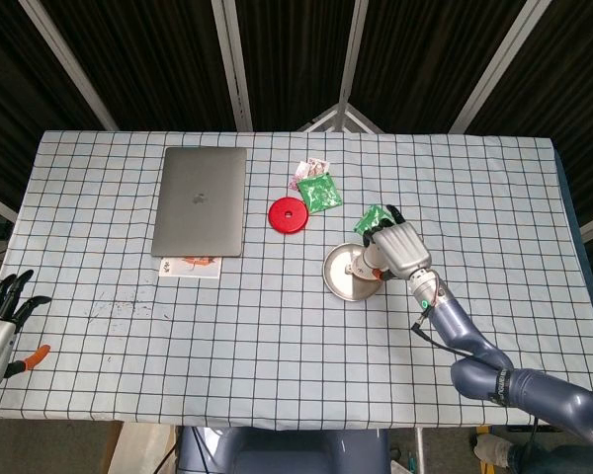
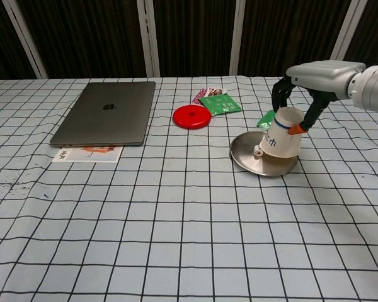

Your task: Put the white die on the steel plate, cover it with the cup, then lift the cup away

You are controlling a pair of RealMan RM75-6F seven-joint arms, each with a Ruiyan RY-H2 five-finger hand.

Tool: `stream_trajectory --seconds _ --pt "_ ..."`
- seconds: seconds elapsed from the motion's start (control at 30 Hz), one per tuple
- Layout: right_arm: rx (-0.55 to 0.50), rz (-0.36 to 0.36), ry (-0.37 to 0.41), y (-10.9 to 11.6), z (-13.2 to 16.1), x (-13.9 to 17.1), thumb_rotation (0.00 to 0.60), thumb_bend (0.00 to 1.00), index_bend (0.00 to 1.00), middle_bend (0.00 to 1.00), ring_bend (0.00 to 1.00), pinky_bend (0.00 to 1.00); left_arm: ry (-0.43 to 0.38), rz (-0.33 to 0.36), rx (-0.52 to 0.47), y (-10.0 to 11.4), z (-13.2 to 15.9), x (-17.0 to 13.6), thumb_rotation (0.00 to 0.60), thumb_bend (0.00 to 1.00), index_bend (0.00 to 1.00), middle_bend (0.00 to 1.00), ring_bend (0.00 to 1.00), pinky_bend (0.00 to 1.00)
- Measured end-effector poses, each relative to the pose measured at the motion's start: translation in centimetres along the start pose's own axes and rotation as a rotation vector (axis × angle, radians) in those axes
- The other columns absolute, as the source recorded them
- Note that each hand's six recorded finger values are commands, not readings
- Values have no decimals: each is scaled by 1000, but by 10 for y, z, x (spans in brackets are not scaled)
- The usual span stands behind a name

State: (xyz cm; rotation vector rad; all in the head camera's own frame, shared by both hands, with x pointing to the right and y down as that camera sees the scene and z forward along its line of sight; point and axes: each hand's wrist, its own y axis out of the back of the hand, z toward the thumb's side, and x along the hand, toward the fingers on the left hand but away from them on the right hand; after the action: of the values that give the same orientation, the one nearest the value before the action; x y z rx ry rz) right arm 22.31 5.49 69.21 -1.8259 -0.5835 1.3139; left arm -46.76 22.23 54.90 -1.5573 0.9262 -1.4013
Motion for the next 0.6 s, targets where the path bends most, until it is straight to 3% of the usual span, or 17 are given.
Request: stream_trajectory --seconds 0.27,0.6 --pt "-22 1 9 -5 8 -4 600 344 475 504 268 0 -32 64 -5 7 3 0 600 275 263 0 0 128" --pt "-24 -17 8 2 8 -5 600 344 484 504 268 0 -30 64 -8 5 3 1 600 274 263 0 0 128"
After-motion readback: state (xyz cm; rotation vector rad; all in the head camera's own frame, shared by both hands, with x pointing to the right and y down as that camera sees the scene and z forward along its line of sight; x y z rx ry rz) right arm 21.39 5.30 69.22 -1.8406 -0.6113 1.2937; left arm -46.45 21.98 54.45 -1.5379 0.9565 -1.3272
